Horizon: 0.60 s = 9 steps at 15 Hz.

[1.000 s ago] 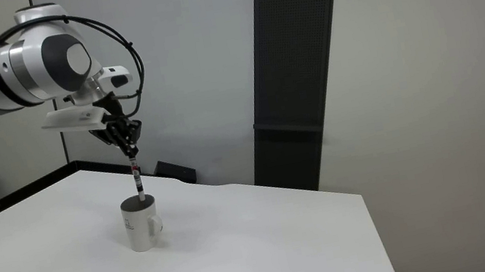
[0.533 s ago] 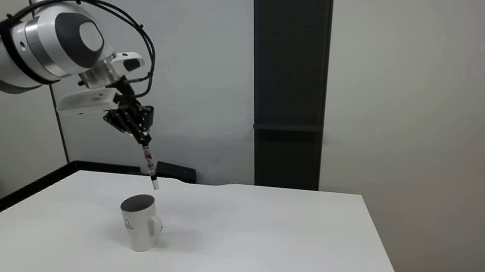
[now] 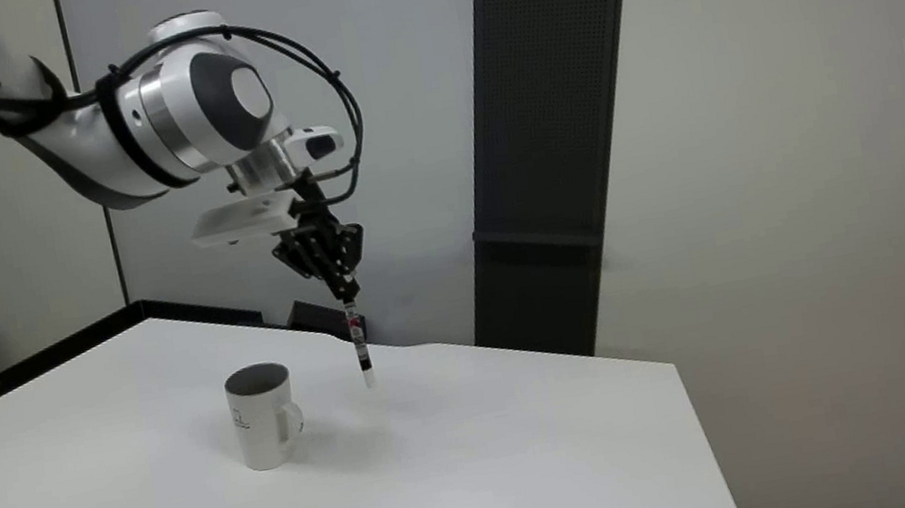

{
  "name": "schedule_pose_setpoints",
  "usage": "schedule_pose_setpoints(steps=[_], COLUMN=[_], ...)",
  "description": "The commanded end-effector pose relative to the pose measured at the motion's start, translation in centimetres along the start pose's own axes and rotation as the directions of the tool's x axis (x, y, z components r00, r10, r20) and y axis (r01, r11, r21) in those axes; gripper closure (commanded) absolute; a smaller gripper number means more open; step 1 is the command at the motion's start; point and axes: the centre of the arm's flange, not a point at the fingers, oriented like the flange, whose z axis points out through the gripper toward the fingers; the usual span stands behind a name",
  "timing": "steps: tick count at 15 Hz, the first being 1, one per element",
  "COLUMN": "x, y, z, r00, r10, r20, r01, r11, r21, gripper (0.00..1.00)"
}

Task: Put the marker in the mug and then remove it and put it back on the table

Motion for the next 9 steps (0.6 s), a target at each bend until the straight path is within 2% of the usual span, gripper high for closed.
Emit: schedule_pose_setpoints(steps=[1,3,5,9], x=[0.3,-0.6,-1.8,-4.8], y=[3.9,5.7,7.0,8.3], z=[3.4,5.9,9.0,14.1], r00=[0.996,0.981,0.945,0.828], r10=[0.065,0.074,0.080,0.103], r20=[0.059,0.177,0.318,0.552], r01=[-0.061,-0.059,-0.050,-0.051], r11=[0.995,0.995,0.994,0.993], r21=[-0.073,-0.084,-0.101,-0.110], gripper=[0.93,0.93,0.93,0.93])
